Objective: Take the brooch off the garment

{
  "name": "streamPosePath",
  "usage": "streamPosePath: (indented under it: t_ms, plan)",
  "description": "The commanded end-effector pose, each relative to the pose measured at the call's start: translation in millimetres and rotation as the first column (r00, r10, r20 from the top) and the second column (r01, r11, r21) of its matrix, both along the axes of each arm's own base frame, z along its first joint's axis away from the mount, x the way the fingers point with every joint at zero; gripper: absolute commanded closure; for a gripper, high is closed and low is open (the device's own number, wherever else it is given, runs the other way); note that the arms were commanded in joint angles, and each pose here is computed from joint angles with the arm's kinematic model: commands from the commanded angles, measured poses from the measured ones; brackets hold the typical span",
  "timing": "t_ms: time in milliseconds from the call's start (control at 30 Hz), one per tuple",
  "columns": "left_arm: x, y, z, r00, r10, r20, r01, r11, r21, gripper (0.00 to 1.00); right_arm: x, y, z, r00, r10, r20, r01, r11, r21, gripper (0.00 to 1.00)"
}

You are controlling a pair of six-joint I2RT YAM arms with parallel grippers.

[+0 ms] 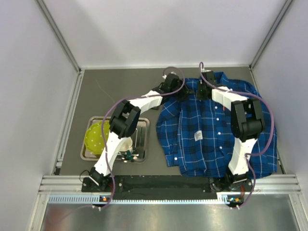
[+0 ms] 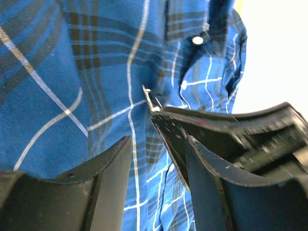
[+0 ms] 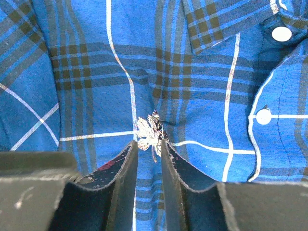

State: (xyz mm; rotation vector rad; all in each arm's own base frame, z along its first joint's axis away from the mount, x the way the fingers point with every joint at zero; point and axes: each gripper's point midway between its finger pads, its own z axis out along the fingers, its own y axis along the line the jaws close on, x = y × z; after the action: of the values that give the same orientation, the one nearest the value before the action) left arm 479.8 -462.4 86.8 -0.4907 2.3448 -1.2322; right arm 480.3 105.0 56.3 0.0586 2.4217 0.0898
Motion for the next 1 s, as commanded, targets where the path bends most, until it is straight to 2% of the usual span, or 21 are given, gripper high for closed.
streamPosePath:
  t_ms: [0,133,233,400,567,667,700,733,900,967]
  plan:
    - [-9,-2,106,0.946,-0.122,0.301,0.151,0.986,-0.073,0.47,22,-8,23,0.996,-0.049,0.073,0.047,0.998,0.034,0.74]
    - [-34,3,102,0.918,-0.202,0.342,0.219,0.976,-0.011,0.49,27,-19,29,0.993,-0.077,0.084,0.073,0.996,0.052,0.73]
    - [-56,7,87,0.907,-0.261,0.330,0.266,0.963,0.030,0.54,31,-27,33,0.992,-0.095,0.087,0.090,0.994,0.060,0.73]
    - [-91,-2,68,0.874,-0.370,0.315,0.359,0.928,0.096,0.55,37,-35,35,0.992,-0.094,0.083,0.085,0.990,0.109,0.73]
    - [-107,-11,64,0.842,-0.436,0.317,0.434,0.897,0.079,0.56,34,-32,45,0.996,-0.051,0.068,0.037,0.980,0.193,0.72]
    - [-110,-13,66,0.820,-0.451,0.354,0.457,0.887,0.071,0.55,19,-20,66,0.996,-0.014,0.088,-0.009,0.966,0.257,0.67]
    - [-109,-13,65,0.817,-0.448,0.364,0.454,0.888,0.074,0.55,17,-17,71,0.996,-0.032,0.088,0.005,0.957,0.289,0.60]
    - [-108,-12,62,0.817,-0.442,0.369,0.448,0.891,0.077,0.55,13,-14,71,0.996,-0.031,0.079,0.005,0.949,0.315,0.58]
    - [-90,-8,52,0.844,-0.401,0.356,0.420,0.907,0.029,0.55,9,17,64,1.000,0.007,0.021,-0.017,0.874,0.486,0.56]
    - [-77,-3,54,0.859,-0.370,0.355,0.392,0.920,0.009,0.58,11,19,58,1.000,-0.002,0.020,-0.008,0.889,0.458,0.56]
